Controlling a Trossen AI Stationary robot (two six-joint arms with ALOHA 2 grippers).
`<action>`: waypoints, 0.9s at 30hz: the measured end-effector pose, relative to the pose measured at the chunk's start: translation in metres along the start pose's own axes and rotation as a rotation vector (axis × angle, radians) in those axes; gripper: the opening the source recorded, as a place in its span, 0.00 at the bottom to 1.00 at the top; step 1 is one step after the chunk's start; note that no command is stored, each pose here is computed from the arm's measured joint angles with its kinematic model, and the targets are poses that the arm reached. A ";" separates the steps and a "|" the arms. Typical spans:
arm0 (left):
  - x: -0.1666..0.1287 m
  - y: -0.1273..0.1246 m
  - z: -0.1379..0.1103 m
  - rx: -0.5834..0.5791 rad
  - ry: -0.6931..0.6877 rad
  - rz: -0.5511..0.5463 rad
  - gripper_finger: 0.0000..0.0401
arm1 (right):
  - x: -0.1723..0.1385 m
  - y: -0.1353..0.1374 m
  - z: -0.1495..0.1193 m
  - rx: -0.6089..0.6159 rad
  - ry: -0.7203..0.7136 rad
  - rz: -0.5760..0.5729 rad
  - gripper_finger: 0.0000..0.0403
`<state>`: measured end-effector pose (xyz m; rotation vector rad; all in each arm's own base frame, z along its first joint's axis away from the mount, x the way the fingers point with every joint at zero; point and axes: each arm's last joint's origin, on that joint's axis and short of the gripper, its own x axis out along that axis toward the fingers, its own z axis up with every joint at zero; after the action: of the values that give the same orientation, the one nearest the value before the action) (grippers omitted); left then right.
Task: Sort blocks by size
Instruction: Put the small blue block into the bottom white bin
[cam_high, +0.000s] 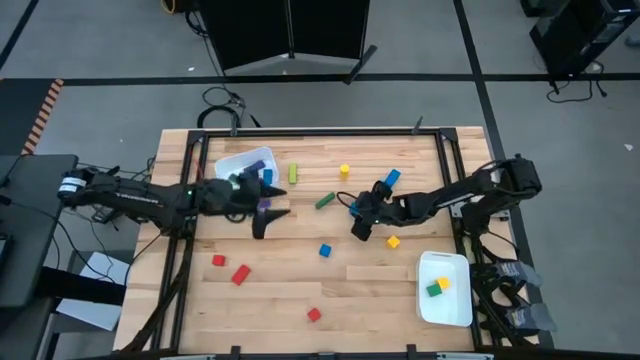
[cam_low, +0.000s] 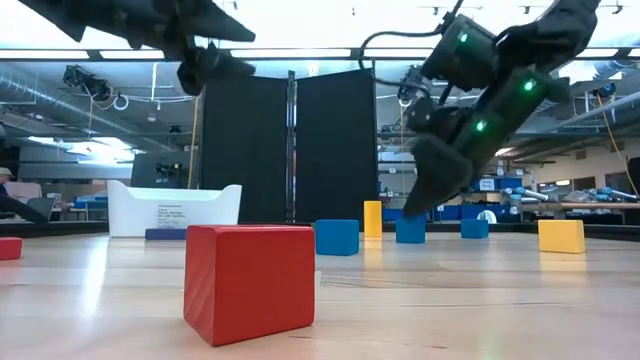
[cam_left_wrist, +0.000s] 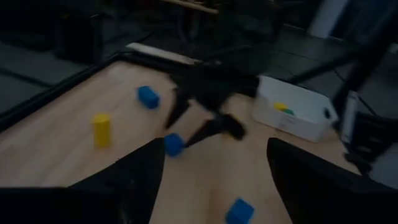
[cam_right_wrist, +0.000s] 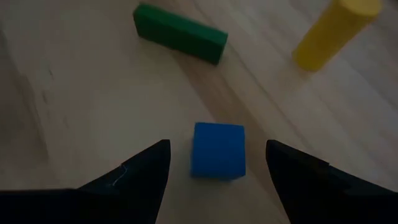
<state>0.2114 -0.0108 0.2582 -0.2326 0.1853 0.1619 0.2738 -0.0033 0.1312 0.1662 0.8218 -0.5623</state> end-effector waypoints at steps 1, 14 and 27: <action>0.001 -0.006 -0.002 0.013 0.002 -0.018 0.72 | 0.003 -0.001 -0.002 -0.009 0.013 -0.005 0.68; 0.046 -0.054 -0.050 0.065 0.021 -0.145 0.71 | 0.027 0.000 -0.007 -0.036 0.031 0.026 0.46; 0.091 -0.072 -0.089 0.070 0.107 -0.154 0.71 | -0.061 0.016 0.009 -0.169 -0.115 0.200 0.35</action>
<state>0.2985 -0.0892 0.1697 -0.1855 0.2775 -0.0097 0.2549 0.0322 0.1811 0.0592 0.7275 -0.3093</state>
